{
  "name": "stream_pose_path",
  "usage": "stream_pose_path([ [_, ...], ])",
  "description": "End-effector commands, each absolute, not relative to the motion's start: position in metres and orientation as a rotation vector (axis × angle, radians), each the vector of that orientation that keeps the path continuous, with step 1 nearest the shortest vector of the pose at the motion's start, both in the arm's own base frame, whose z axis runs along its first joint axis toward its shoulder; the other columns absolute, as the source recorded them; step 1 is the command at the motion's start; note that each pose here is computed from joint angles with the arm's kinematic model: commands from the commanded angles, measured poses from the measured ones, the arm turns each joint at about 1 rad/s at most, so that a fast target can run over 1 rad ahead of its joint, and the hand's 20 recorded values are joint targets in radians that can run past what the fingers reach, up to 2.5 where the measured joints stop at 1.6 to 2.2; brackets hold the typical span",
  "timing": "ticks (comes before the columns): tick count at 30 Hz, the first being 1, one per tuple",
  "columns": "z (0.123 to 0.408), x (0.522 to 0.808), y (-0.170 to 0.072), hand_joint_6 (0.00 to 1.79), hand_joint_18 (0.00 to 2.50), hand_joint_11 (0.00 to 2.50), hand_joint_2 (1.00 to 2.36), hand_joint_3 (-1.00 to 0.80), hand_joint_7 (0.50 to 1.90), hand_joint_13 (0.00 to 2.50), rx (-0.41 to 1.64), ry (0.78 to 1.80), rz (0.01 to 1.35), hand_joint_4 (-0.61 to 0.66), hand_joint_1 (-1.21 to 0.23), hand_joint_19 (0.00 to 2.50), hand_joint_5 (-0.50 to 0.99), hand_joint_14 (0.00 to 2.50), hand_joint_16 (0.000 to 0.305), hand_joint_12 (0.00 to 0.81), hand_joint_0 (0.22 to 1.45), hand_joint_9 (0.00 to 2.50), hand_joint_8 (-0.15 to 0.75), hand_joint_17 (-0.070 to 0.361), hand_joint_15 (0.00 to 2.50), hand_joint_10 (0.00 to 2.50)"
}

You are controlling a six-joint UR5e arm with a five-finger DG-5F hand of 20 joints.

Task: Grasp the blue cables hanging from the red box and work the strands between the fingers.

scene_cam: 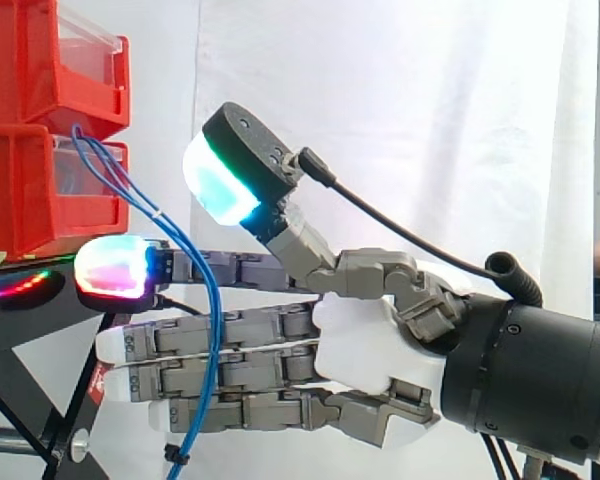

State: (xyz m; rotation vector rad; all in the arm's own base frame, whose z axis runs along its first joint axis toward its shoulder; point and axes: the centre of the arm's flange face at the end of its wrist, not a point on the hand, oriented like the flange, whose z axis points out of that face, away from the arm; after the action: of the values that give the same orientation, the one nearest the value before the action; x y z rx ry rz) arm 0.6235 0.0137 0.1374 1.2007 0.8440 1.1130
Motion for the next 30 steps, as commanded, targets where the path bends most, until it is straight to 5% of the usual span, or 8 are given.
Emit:
stream_pose_path([
  [1, 0.137, 0.623, 0.014, 0.01, 0.23, 0.41, 1.00, -1.00, 0.64, 0.41, 1.200, 0.848, 1.113, 0.13, -0.54, 0.26, -0.32, 0.01, 0.072, 0.451, 0.70, 0.46, 0.352, 0.163, 0.36, 0.01],
  [22, 0.123, 0.623, 0.017, 0.01, 0.51, 0.44, 1.00, -1.00, 0.64, 0.64, 1.199, 0.878, 1.094, 0.15, -0.55, 0.41, -0.30, 0.02, 0.066, 0.467, 0.71, 0.50, 0.362, 0.148, 0.54, 0.01],
  [30, 0.111, 0.629, 0.021, 0.01, 0.52, 0.45, 1.00, -1.00, 0.64, 0.68, 1.176, 0.816, 1.145, 0.15, -0.55, 0.41, -0.29, 0.02, 0.065, 0.469, 0.71, 0.52, 0.364, 0.147, 0.59, 0.01],
])
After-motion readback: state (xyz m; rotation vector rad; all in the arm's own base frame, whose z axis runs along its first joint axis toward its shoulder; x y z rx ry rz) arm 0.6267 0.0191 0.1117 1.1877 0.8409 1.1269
